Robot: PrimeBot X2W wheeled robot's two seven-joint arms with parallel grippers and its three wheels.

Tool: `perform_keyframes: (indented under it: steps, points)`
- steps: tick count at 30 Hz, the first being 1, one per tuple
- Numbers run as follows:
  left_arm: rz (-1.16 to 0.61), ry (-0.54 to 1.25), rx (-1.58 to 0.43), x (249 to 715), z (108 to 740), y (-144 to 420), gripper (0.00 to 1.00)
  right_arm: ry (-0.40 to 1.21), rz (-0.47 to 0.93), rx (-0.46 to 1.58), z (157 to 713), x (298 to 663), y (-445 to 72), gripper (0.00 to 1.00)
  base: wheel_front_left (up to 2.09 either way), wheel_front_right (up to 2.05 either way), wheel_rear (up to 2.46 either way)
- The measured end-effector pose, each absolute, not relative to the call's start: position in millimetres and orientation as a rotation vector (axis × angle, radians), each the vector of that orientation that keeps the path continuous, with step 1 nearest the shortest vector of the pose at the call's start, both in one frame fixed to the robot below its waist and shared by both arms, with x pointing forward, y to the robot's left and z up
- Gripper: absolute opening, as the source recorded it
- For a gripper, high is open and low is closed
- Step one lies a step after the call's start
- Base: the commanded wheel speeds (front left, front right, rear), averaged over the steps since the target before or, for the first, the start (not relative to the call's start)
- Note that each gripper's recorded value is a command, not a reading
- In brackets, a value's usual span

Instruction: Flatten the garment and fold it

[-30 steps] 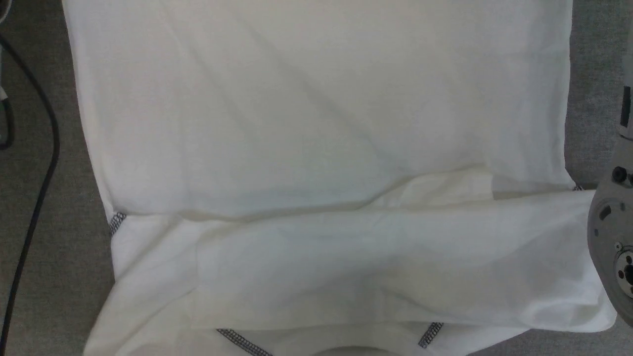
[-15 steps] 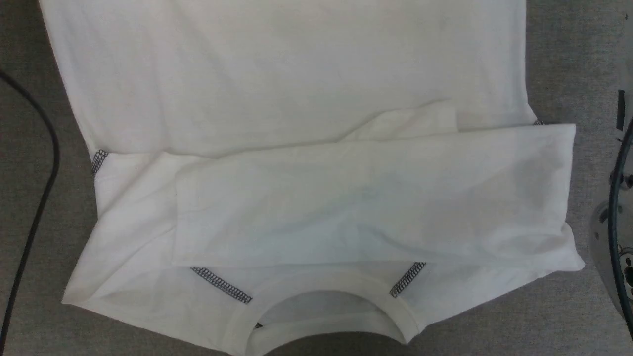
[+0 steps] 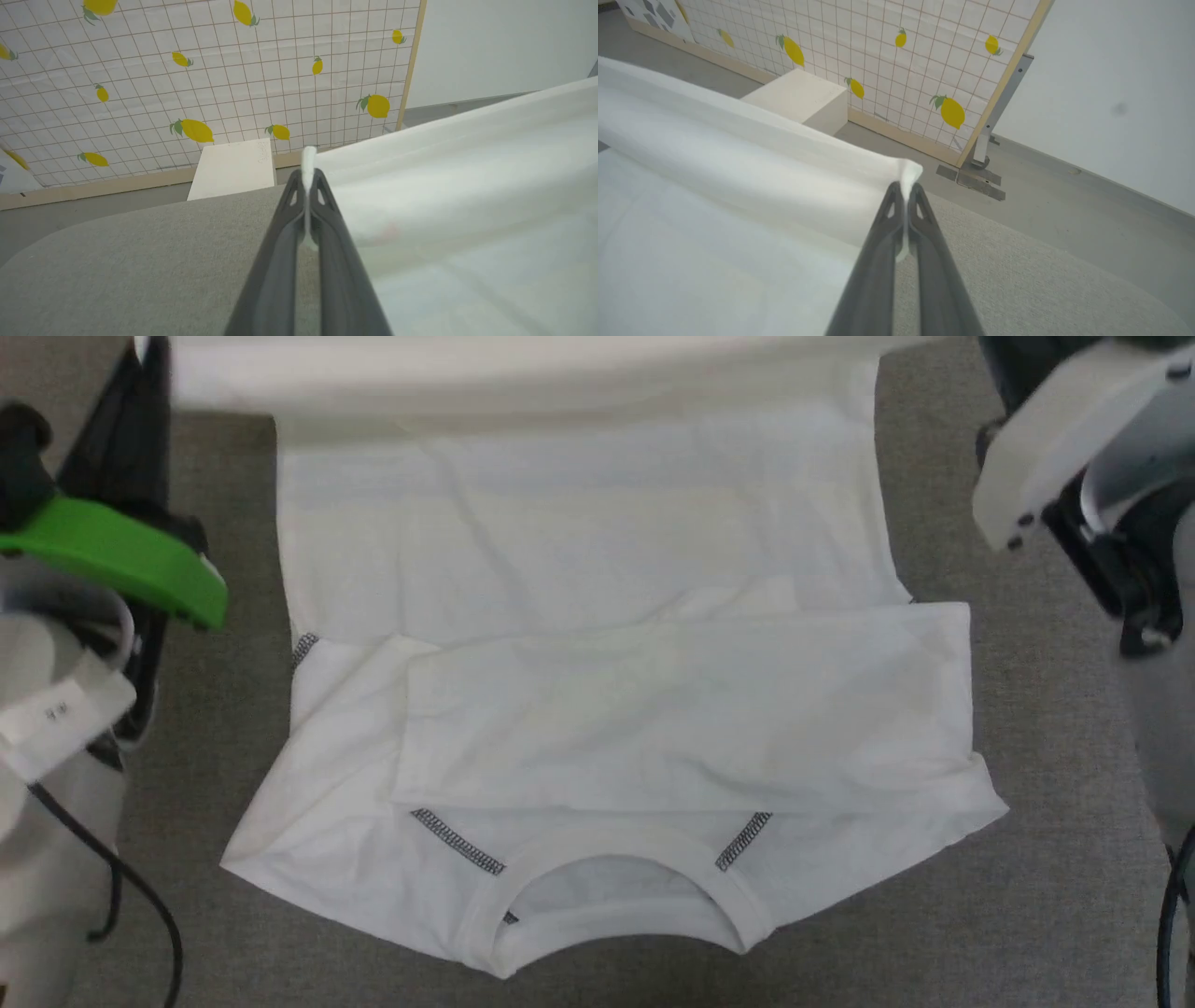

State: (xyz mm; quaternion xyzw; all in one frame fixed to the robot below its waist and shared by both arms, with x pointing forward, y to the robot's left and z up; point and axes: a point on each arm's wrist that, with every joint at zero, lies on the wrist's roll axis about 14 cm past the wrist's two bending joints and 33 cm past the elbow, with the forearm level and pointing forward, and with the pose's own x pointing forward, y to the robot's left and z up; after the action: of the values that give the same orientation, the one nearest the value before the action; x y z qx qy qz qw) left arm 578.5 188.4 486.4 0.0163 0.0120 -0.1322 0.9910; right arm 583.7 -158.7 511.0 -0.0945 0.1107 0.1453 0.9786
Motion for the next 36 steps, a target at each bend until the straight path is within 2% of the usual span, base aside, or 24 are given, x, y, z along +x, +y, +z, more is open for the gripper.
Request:
perform_keyframes:
  steps: [6, 10, 17, 24, 33, 34, 35, 36]
  points:
    - [-0.261, 0.144, -0.032, 497.0, 473.4, 187.1, 0.0, 0.269, 0.322, -0.166, 509.0, 513.0, -159.3, 0.0, 0.0, 0.0, 0.0]
    - [-0.263, 0.242, -0.094, 442.7, 460.7, 184.7, 0.0, 0.386, 0.312, -0.145, 485.0, 463.1, -167.4, 0.0, 0.0, 0.0, 0.0]
    - [-0.234, 0.322, -0.172, 382.1, 448.6, 183.0, 0.0, 0.539, 0.286, -0.109, 453.6, 397.7, -177.6, 0.0, 0.0, 0.0, 0.0]
    - [-0.222, 0.393, -0.196, 343.4, 431.9, 181.5, 0.0, 0.627, 0.257, -0.057, 435.4, 358.6, -175.9, 0.0, 0.0, 0.0, 0.0]
    - [-0.259, 0.528, -0.23, 315.1, 389.1, 161.4, 0.02, 0.78, 0.212, -0.041, 392.4, 330.3, -183.1, 0.02, 0.0, 0.0, 0.0]
    - [-0.256, 0.542, -0.229, 312.6, 384.8, 161.2, 0.34, 0.79, 0.215, -0.039, 388.3, 328.0, -181.8, 0.35, 0.0, 0.0, 0.0]
    - [-0.253, 0.552, -0.227, 311.2, 381.7, 161.8, 0.55, 0.796, 0.219, -0.036, 385.8, 326.5, -180.4, 1.0, 0.0, 0.0, 0.0]
    - [-0.249, 0.561, -0.225, 310.0, 379.1, 162.5, 1.0, 0.804, 0.217, -0.029, 382.9, 324.7, -179.3, 1.0, 0.0, 0.0, 0.0]
